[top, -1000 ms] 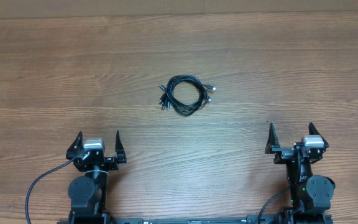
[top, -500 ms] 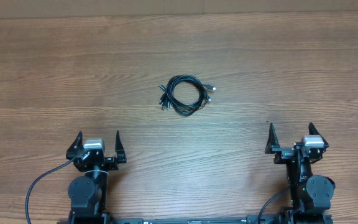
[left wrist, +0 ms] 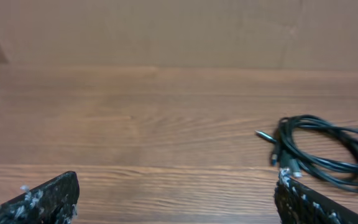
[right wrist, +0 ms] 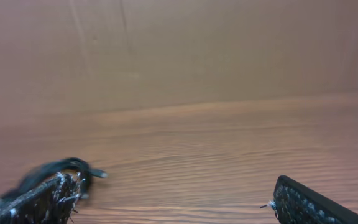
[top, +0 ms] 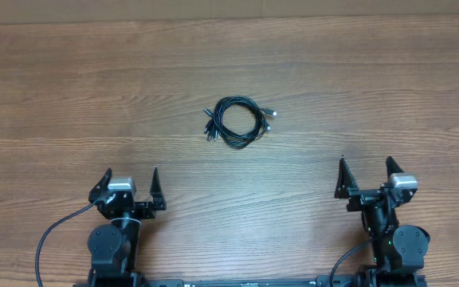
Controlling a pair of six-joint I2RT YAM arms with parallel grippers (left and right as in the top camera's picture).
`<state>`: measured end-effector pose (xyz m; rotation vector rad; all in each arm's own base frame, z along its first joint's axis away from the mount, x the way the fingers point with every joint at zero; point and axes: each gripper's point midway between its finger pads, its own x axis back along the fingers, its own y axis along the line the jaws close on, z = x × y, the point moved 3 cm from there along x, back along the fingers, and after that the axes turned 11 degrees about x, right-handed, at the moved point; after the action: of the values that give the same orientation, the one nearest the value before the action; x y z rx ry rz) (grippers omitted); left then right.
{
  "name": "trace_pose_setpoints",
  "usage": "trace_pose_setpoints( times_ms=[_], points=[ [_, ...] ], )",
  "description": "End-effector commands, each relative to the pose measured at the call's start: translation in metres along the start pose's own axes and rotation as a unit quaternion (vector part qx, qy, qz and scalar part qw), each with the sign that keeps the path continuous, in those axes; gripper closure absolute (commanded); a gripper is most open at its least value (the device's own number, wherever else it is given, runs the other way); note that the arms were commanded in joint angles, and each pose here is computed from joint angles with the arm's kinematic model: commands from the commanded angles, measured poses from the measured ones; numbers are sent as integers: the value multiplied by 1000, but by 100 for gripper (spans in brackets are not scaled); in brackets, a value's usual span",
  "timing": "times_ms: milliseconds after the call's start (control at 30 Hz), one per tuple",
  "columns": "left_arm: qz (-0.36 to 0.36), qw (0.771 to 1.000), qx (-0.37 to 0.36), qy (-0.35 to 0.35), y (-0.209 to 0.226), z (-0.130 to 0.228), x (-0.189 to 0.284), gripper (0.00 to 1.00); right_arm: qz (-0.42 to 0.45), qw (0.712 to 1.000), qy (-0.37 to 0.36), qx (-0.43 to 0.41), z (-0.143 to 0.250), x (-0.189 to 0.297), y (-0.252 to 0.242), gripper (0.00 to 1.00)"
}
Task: Untangle cables
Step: 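Move the left gripper over the black cable bundle, right gripper forward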
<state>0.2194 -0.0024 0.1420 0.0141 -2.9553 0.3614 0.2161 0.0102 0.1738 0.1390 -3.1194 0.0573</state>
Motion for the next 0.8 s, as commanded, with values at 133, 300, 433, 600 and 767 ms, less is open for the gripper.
trace_pose_setpoints(
  times_ms=[133,300,433,600,767],
  points=[
    [57,995,40,72,-22,0,3,0,-96,988,-17,-118,-22,5,26,0],
    [51,993,16,106,-38,-55,2,0,-131,985,-40,-107,-78,10,34,0],
    [104,985,-7,138,-70,-101,-8,0,-193,975,-44,-99,-133,12,48,0],
    [120,968,-54,213,-101,-150,-23,0,-220,971,-1,-95,-192,-2,52,0],
    [148,948,-91,266,-146,-196,-33,0,-219,972,67,-48,-227,-31,46,0]
  ],
)
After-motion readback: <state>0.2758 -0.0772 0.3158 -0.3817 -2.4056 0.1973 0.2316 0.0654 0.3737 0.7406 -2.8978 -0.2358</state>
